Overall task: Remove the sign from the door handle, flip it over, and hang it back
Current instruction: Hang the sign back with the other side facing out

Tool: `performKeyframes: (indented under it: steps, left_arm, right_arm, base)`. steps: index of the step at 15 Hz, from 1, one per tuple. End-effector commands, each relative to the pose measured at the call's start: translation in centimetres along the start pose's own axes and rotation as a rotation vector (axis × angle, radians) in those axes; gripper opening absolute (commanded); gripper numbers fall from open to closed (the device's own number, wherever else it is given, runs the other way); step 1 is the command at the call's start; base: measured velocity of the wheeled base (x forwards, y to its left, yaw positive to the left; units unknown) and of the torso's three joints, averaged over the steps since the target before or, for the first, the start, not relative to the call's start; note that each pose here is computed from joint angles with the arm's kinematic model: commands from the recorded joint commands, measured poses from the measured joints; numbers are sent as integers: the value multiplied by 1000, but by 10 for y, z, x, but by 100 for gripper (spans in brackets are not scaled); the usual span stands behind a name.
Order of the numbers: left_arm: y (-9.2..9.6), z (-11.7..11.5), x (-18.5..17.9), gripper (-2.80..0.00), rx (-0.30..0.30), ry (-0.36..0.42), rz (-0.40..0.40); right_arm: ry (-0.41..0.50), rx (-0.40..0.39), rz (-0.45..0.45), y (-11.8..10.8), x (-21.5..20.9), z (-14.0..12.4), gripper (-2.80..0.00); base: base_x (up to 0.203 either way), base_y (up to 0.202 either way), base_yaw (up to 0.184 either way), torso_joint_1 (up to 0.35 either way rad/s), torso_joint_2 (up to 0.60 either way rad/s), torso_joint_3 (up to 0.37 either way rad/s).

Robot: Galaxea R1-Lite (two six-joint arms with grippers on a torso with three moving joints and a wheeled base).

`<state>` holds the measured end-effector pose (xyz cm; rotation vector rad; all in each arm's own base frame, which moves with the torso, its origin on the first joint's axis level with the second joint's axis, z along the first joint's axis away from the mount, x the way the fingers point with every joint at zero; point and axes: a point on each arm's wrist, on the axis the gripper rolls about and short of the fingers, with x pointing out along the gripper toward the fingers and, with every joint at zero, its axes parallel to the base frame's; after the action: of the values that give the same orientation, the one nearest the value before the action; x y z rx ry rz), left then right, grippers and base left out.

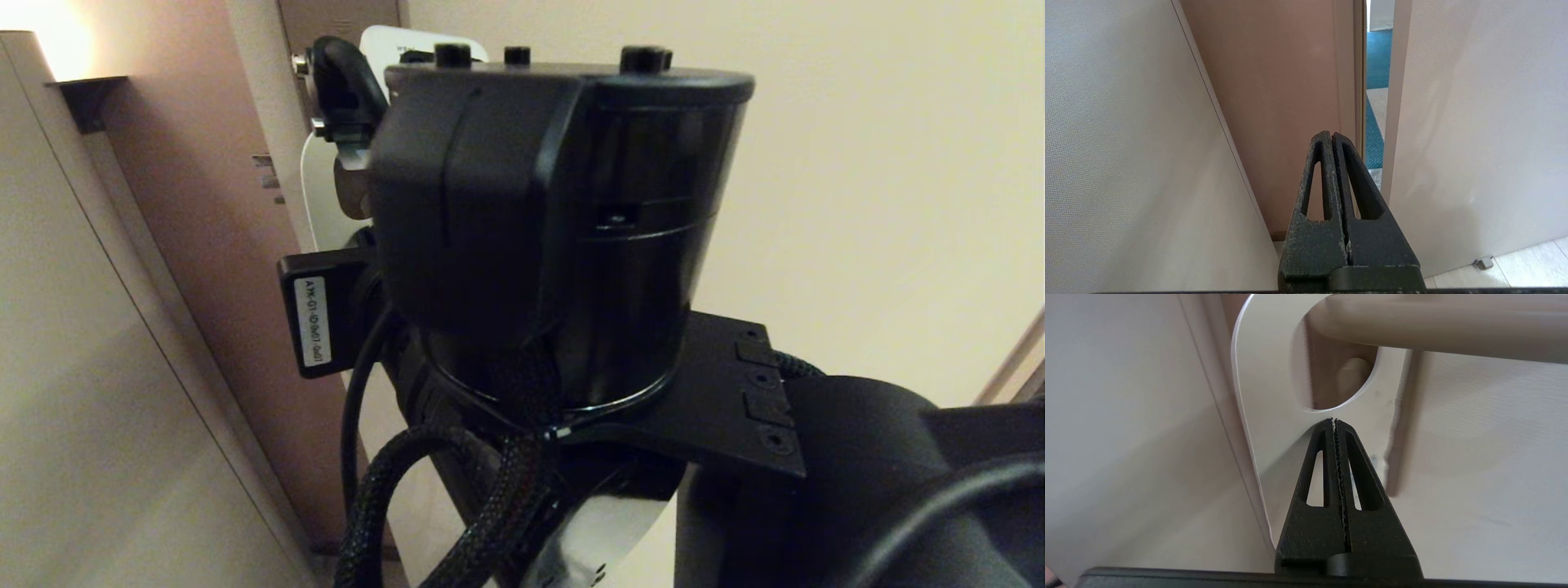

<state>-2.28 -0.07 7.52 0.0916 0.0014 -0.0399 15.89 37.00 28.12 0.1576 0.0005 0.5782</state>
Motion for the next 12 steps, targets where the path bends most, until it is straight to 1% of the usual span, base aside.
performKeyframes:
  steps: [1,4,12]
  left_arm:
    - [0,0,0,-280,0,0,0]
    - [0,0,0,-280,0,0,1]
    - [0,0,0,-280,0,0,0]
  right_arm:
    - [4,-7,0,4,5,-9,-280]
    - [-25,-20,1,6,8,-12,-280]
    - [-46,-9,-2,12,17,-12,-280]
  base:
    - [0,0,0,0,0,0]
    - [0,0,0,0,0,0]
    - [0,0,0,0,0,0]
